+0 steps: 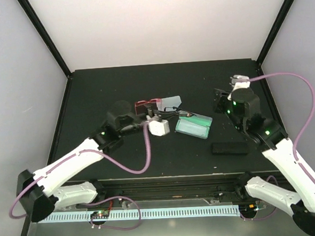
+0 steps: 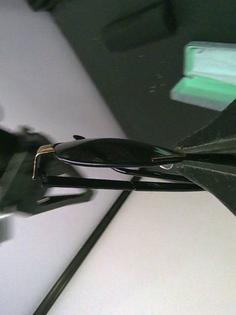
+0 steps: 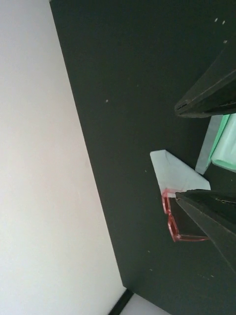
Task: Organize the sunglasses
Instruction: Fold the sunglasses.
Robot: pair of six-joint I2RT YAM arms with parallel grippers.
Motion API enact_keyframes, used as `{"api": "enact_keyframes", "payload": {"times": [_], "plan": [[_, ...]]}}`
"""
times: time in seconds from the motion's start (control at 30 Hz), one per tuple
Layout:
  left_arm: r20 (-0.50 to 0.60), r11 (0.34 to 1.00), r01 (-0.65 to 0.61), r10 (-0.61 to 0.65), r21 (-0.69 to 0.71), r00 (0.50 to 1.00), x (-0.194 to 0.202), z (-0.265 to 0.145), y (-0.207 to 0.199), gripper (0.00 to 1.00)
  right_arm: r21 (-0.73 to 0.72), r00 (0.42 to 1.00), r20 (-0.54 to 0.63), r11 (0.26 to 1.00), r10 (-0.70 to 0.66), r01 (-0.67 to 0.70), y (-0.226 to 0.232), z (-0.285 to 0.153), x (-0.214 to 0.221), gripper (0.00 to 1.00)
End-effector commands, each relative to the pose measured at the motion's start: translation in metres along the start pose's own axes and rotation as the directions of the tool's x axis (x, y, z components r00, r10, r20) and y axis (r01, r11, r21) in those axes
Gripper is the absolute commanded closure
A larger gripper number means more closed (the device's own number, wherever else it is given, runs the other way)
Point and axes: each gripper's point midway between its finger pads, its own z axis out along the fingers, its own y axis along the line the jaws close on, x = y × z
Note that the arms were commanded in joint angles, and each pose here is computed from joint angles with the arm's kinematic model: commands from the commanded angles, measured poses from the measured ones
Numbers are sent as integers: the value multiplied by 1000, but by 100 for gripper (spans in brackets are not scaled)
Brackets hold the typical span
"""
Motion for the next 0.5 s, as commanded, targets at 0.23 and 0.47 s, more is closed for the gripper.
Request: {"api": "enact_keyframes", "payload": {"times": [0.23,0.47], "plan": [[-429,957,-158,253,244,867,115,76,-71,98,140,995,64,987,72,-81,-48,-30,8,56],[-558,910,-163,367,382,744,180,110,-101,98,146,996,47,986,70,-76,-55,-32,21,56]]}}
